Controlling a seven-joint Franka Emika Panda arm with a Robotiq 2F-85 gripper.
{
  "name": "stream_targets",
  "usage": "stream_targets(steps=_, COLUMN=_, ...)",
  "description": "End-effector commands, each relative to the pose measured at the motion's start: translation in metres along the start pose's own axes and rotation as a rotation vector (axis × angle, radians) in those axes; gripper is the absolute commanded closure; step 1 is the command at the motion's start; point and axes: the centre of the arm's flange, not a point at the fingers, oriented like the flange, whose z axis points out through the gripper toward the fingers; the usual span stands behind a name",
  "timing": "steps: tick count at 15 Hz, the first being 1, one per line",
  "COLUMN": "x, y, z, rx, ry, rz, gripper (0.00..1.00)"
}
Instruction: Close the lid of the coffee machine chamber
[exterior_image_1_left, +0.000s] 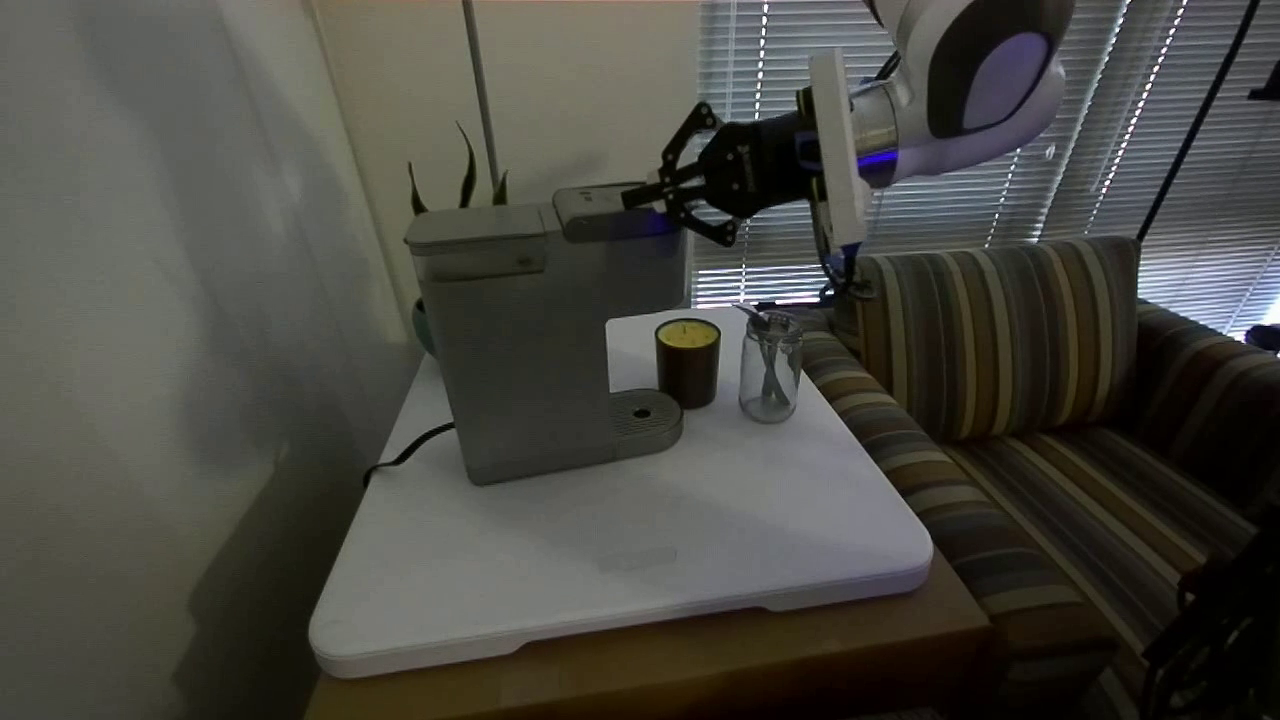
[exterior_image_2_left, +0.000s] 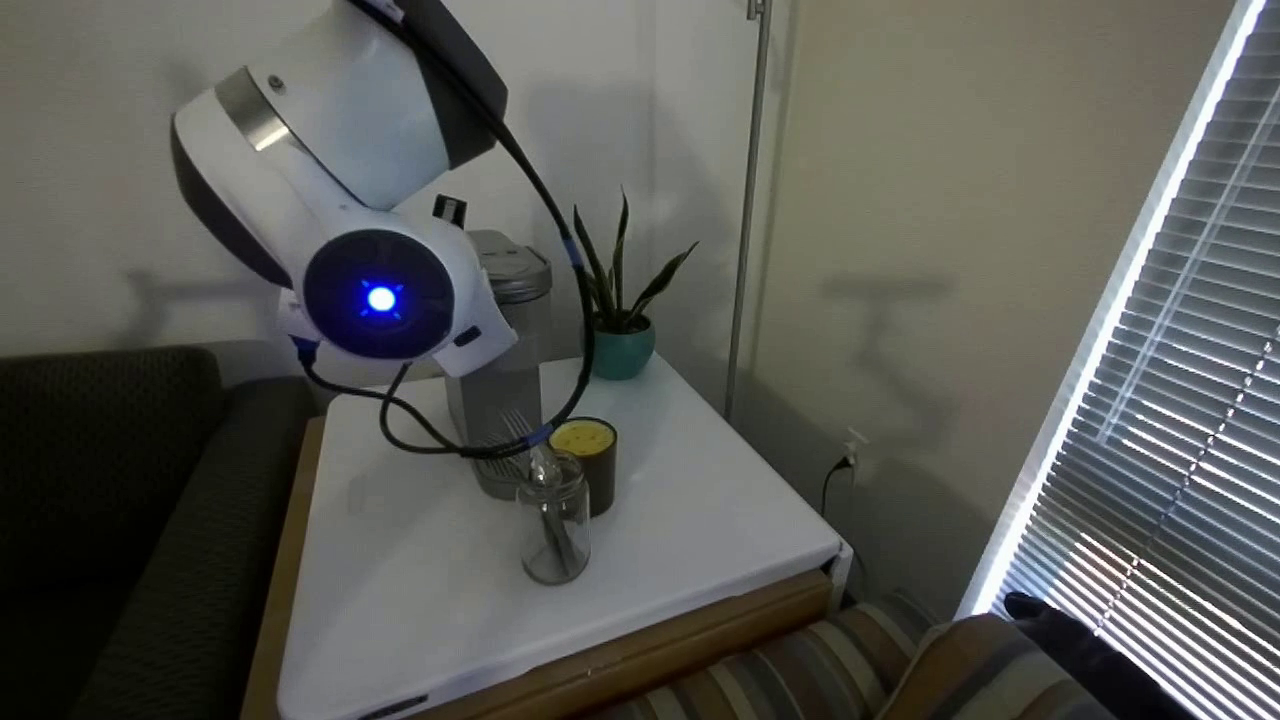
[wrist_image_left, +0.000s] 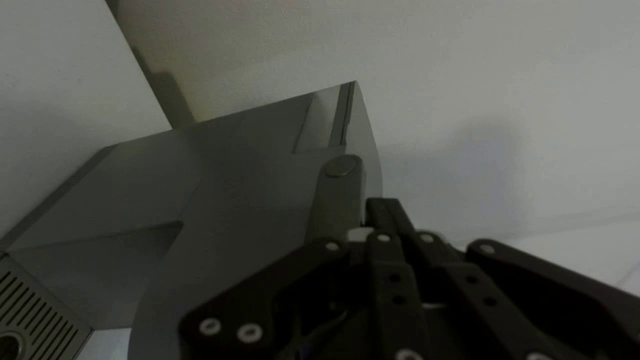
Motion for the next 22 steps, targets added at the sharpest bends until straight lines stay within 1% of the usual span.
stream_targets(steps=1, x=0.012, y=0.026, z=0.009, rx=0.038, ry=-0.017, rz=0.003, gripper=1.00)
stream_targets(steps=4, x=0.014, y=0.030, z=0.006, rx=0.061, ry=-0.022, rz=0.008, gripper=1.00)
stream_targets(steps=6, x=0.013, y=0.033, z=0.006, rx=0.062, ry=-0.024, rz=0.018, gripper=1.00)
stream_targets(steps=13, x=0.010, y=0.039, z=0.010, rx=0.026, ry=-0.034, rz=0.042, gripper=1.00)
stream_targets(steps=15, x=0.010, y=0.024, z=0.004, rx=0.016, ry=-0.019, rz=0.014, gripper=1.00)
stream_targets(steps=17, x=0.007, y=-0.005, z=-0.004, rx=-0.019, ry=-0.007, rz=-0.022, gripper=1.00)
stream_targets(steps=18, x=0.003, y=-0.025, z=-0.008, rx=-0.041, ry=-0.003, rz=-0.055, gripper=1.00)
stream_targets(steps=20, x=-0.006, y=-0.067, z=-0.015, rx=-0.125, ry=0.015, rz=-0.122, gripper=1.00)
stream_targets(steps=22, x=-0.013, y=-0.109, z=-0.021, rx=-0.185, ry=0.027, rz=-0.203, gripper=1.00)
